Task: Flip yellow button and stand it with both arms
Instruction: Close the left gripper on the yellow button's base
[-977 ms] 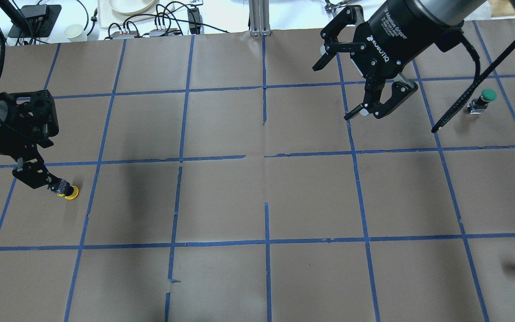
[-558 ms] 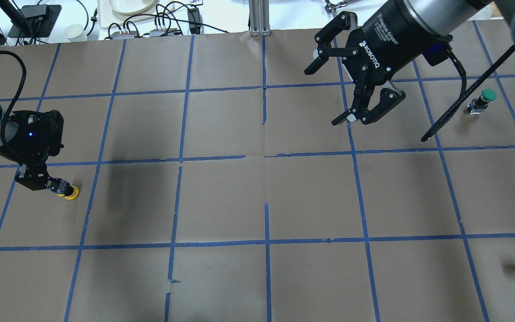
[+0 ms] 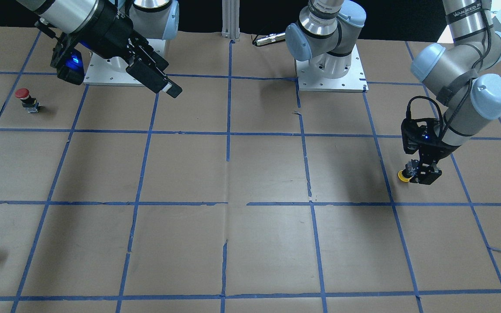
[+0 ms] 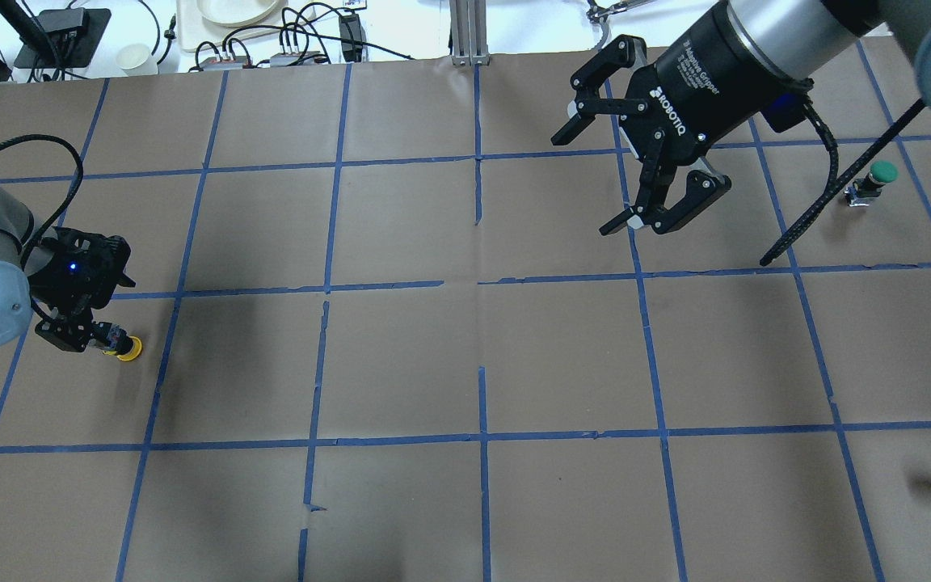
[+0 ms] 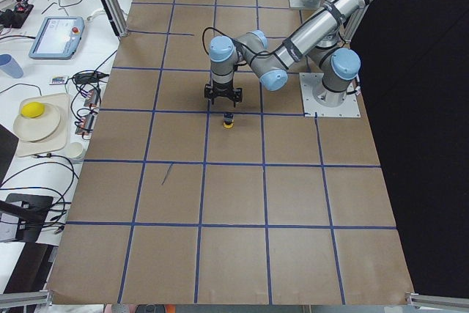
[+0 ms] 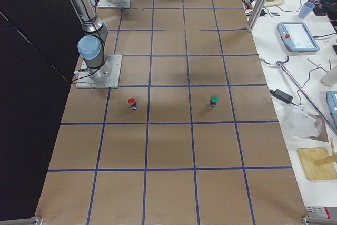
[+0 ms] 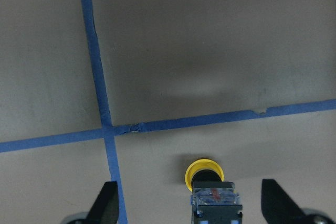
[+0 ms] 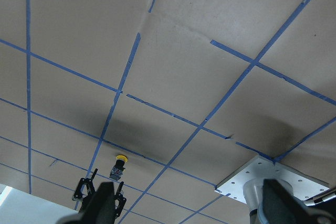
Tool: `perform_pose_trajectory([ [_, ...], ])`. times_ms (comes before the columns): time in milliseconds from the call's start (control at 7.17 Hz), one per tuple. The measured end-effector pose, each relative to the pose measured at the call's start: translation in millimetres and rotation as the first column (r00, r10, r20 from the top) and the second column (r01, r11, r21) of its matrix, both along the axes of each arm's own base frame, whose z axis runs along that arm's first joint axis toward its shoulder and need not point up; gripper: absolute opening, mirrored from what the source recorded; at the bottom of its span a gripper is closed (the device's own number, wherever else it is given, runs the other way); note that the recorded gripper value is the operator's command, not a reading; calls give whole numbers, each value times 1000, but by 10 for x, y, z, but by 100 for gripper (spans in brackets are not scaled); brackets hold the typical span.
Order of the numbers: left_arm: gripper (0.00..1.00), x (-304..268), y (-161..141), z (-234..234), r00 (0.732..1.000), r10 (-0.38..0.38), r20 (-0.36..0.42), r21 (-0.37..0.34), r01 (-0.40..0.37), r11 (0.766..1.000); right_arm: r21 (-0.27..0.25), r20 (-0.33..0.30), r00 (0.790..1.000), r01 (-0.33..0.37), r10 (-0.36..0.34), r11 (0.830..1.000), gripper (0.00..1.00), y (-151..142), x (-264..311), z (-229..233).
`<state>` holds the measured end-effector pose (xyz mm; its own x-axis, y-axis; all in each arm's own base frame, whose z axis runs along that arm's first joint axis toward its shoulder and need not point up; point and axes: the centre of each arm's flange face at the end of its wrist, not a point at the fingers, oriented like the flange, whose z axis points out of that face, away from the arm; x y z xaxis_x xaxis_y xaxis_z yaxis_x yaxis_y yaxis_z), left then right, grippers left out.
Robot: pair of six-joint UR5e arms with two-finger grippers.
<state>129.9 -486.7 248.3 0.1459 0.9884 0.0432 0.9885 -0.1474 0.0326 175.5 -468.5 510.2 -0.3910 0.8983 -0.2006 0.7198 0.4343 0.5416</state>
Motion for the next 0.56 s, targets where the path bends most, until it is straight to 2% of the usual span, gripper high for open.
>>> perform_pose_trajectory([
  [140, 95, 42, 8, -31, 999, -8, 32, 21, 7, 1000, 3, -1, 1000, 2, -2, 1000, 100, 2, -2, -3],
  [558, 90, 85, 1, -87, 998, -20, 54, 37, 18, 999, 4, 1, 1000, 3, -3, 1000, 100, 2, -1, -17],
])
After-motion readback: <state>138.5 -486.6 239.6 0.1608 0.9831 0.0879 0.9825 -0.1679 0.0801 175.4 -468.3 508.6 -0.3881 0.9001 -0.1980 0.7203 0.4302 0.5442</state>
